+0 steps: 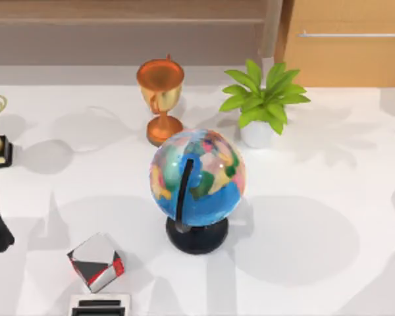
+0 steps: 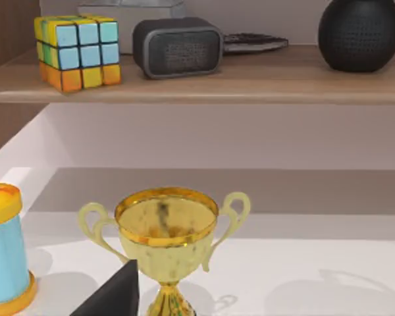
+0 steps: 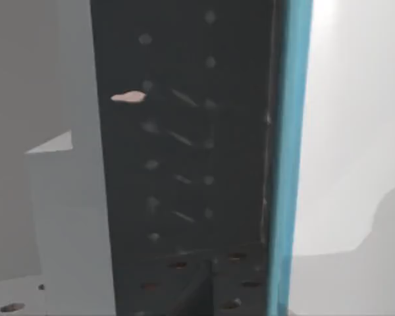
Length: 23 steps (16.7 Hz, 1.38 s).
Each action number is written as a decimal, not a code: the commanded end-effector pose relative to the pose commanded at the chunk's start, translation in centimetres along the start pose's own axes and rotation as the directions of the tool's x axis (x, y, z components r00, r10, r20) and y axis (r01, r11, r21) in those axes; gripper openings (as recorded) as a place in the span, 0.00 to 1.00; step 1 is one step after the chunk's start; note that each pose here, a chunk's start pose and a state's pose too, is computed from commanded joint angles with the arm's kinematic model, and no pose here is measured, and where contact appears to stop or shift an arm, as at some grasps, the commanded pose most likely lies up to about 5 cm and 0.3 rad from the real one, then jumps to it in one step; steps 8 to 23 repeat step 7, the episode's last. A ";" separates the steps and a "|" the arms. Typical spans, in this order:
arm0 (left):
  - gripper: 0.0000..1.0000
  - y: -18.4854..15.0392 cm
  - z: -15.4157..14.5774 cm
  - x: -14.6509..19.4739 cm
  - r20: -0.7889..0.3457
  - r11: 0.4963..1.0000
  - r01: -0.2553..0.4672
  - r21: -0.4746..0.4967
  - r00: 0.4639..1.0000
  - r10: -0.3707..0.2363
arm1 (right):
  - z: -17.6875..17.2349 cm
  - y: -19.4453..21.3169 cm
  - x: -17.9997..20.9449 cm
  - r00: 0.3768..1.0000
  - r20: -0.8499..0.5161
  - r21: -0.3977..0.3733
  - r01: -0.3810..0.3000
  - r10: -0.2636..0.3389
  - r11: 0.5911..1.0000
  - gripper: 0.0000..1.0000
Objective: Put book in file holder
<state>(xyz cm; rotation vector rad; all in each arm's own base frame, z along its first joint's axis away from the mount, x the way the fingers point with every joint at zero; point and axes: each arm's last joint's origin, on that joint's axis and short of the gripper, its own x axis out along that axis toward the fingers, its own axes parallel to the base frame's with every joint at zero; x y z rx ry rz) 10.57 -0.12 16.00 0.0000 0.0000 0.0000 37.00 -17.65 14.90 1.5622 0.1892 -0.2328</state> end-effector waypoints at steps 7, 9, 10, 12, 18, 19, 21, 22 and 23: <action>1.00 0.0 0.0 0.0 0.000 1.000 0.000 0.000 1.000 0.000 | 0.0 0.0 0.0 1.000 0.000 0.000 0.000 0.000 1.000 1.00; 1.00 0.0 0.0 0.0 0.000 1.000 0.000 0.000 1.000 0.000 | 0.0 0.0 0.0 1.000 0.000 0.000 0.000 0.000 1.000 1.00; 1.00 0.0 0.0 0.0 0.000 1.000 0.000 0.000 1.000 0.000 | 0.0 0.0 0.0 1.000 0.000 0.000 0.000 0.000 1.000 1.00; 1.00 0.0 0.0 0.0 0.000 1.000 0.000 0.000 1.000 0.000 | 0.0 0.0 0.0 1.000 0.000 0.000 0.000 0.000 1.000 1.00; 1.00 0.0 0.0 0.0 0.000 1.000 0.000 0.000 1.000 0.000 | 0.0 0.0 0.0 1.000 0.000 0.000 0.000 0.000 1.000 1.00; 1.00 0.0 0.0 0.0 0.000 1.000 0.000 0.000 1.000 0.000 | 0.0 0.0 0.0 1.000 0.000 0.000 0.000 0.000 1.000 1.00; 1.00 0.0 0.0 0.0 0.000 1.000 0.000 0.000 1.000 0.000 | 0.0 0.0 0.0 1.000 0.000 0.000 0.000 0.000 1.000 1.00; 1.00 0.0 0.0 0.0 0.000 1.000 0.000 0.000 1.000 0.000 | 0.0 0.0 0.0 1.000 0.000 0.000 0.000 0.000 1.000 1.00; 1.00 0.0 0.0 0.0 0.000 1.000 0.000 0.000 1.000 0.000 | 0.0 0.0 0.0 1.000 0.000 0.000 0.000 0.000 1.000 1.00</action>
